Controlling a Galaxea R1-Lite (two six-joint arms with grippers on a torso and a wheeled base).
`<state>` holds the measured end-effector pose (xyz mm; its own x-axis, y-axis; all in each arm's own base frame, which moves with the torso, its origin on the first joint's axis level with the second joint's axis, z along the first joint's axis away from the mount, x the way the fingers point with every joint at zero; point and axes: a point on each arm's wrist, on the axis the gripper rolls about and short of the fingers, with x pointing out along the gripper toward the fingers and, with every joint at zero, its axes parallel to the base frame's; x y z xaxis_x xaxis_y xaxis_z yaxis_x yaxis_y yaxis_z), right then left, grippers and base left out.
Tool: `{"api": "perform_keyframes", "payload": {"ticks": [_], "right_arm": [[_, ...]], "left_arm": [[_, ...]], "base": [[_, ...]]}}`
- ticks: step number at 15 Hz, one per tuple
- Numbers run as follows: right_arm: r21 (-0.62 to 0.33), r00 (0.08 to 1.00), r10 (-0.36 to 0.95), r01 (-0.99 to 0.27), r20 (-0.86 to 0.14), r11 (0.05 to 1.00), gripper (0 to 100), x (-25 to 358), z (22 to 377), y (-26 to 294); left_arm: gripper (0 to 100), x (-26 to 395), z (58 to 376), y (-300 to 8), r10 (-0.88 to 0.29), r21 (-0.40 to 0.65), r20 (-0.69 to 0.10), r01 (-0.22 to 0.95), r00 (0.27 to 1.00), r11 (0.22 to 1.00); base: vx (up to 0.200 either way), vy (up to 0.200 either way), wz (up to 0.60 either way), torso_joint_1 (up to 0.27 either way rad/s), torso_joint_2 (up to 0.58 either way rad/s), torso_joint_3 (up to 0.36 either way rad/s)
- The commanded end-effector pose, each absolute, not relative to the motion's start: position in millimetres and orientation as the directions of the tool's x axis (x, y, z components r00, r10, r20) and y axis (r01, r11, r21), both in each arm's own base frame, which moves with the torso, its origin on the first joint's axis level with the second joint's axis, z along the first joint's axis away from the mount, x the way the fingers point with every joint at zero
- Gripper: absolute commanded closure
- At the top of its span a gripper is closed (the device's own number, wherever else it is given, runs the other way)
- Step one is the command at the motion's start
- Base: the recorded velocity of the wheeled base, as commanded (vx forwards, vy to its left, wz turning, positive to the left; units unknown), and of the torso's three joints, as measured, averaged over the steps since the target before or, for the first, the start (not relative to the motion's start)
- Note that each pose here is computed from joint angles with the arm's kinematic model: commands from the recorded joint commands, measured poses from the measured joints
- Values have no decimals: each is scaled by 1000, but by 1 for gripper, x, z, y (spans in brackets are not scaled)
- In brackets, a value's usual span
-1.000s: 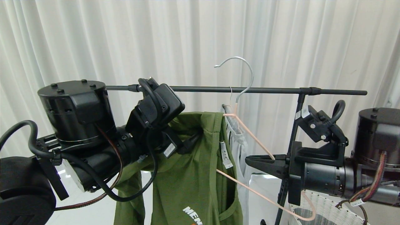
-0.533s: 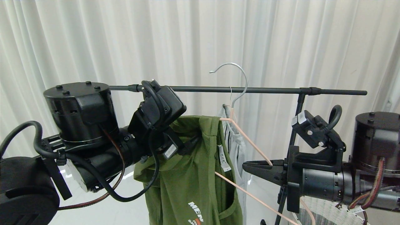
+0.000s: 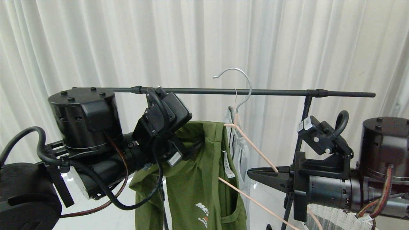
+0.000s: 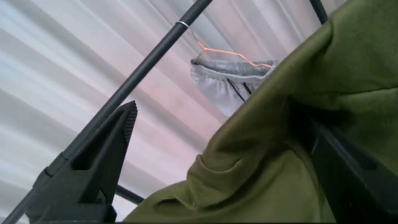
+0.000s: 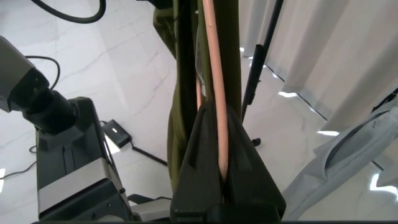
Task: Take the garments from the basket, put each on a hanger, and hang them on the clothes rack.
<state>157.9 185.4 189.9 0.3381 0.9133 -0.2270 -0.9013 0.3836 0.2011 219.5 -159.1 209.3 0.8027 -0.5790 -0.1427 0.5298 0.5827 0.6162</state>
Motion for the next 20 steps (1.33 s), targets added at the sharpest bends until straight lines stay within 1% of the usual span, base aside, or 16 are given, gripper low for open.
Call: {"api": "perform_keyframes", "payload": {"ticks": [1, 7, 10, 11, 13, 14, 17, 19, 20], "right_arm": [[202, 335, 914, -902, -228, 381, 100, 157, 190, 185], [203, 336, 913, -901, -230, 383, 100, 157, 189, 185], [199, 339, 914, -902, -223, 383, 100, 156, 191, 183], [196, 339, 912, -902, -229, 385, 0, 156, 190, 182], [168, 366, 901, -897, -234, 409, 0, 160, 189, 178], [155, 388, 891, -890, -235, 429, 0, 163, 189, 175], [101, 442, 867, -875, -230, 473, 0, 168, 190, 161], [83, 479, 846, -857, -233, 508, 0, 175, 189, 153], [85, 481, 842, -854, -243, 513, 0, 176, 187, 153]], "left_arm": [[100, 220, 208, -159, -577, 615, -145, 530, 804, 584], [100, 217, 202, -158, -577, 613, -165, 541, 800, 576], [100, 216, 204, -156, -575, 614, -159, 536, 803, 579], [100, 216, 205, -155, -574, 615, -147, 529, 805, 585], [100, 217, 204, -152, -555, 621, -103, 489, 825, 613], [100, 218, 201, -147, -512, 625, -105, 458, 852, 633], [100, 222, 195, -135, -347, 638, -124, 343, 930, 690], [100, 226, 196, -130, -235, 647, -118, 254, 965, 719], [100, 228, 196, -128, -169, 652, -116, 203, 979, 731]], "base": [[0, 0, 0, 0, 0, 0], [0, 0, 0, 0, 0, 0], [0, 0, 0, 0, 0, 0], [0, 0, 0, 0, 0, 0], [0, 0, 0, 0, 0, 0], [0, 0, 0, 0, 0, 0], [0, 0, 0, 0, 0, 0], [0, 0, 0, 0, 0, 0], [0, 0, 0, 0, 0, 0]]}}
